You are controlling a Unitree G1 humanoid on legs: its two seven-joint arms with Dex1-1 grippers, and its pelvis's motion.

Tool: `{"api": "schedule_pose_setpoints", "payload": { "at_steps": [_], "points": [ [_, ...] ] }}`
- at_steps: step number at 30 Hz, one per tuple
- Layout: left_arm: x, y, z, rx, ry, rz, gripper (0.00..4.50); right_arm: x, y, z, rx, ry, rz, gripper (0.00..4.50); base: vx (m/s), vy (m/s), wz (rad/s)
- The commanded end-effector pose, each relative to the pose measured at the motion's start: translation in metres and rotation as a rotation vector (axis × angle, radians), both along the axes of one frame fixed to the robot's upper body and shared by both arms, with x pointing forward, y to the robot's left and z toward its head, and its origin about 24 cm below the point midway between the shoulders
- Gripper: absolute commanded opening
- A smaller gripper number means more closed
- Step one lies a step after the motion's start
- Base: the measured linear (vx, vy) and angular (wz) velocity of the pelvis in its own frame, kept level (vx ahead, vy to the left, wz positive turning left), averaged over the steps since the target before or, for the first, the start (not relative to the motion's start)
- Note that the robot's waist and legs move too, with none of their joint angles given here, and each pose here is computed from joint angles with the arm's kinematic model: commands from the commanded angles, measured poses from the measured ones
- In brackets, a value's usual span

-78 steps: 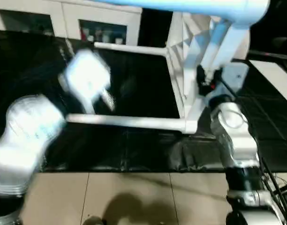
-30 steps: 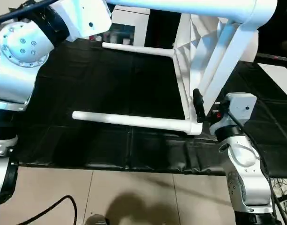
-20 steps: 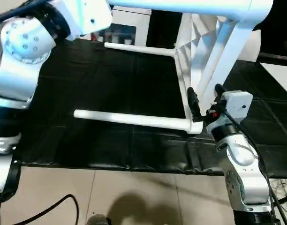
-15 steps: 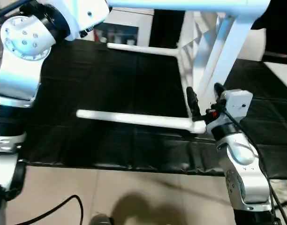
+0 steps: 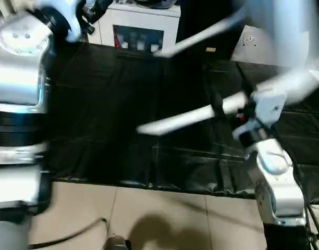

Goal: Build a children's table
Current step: Flip table

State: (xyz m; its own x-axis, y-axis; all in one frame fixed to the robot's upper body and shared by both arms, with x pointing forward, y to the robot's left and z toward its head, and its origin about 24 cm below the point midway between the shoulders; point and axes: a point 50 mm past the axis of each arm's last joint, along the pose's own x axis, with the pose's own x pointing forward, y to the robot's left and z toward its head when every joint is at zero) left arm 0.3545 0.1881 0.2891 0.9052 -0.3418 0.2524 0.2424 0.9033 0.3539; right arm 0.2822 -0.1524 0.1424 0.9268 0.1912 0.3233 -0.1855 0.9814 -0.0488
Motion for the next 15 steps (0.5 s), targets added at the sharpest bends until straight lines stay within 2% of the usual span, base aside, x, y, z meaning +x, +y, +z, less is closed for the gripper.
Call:
{"api": "schedule_pose_setpoints", "payload": {
  "at_steps": [1,2,3,4,5,9,15],
  "points": [
    [-0.009,0.001,0.013,-0.076,-0.064,-0.014,2.12,-0.004,-0.009,0.003,0.044,-0.023,-0.052,4.19,0.0,0.0,0.0],
    [-0.011,0.003,0.007,-0.089,-0.053,0.002,2.1,-0.007,-0.015,0.002,0.119,-0.035,-0.087,4.19,0.0,0.0,0.0],
    [-0.011,0.003,0.007,-0.089,-0.053,0.002,2.08,-0.007,-0.015,0.002,0.119,-0.035,-0.087,4.35,0.0,0.0,0.0],
    [-0.013,0.005,0.002,-0.089,-0.046,0.018,2.07,-0.011,-0.018,0.0,0.164,-0.047,-0.104,4.5,0.0,0.0,0.0],
    [-0.014,0.006,0.001,-0.086,-0.041,0.026,2.07,-0.013,-0.02,0.0,0.179,-0.053,-0.108,4.5,0.0,0.0,0.0],
    [-0.017,0.01,-0.007,-0.095,-0.027,0.065,2.07,-0.027,-0.023,0.0,0.206,-0.114,-0.091,4.5,0.0,0.0,0.0],
    [-0.021,0.014,-0.011,-0.095,-0.013,0.091,2.06,-0.037,-0.027,0.0,0.22,-0.165,-0.112,4.5,0.0,0.0,0.0]
  ]
}}
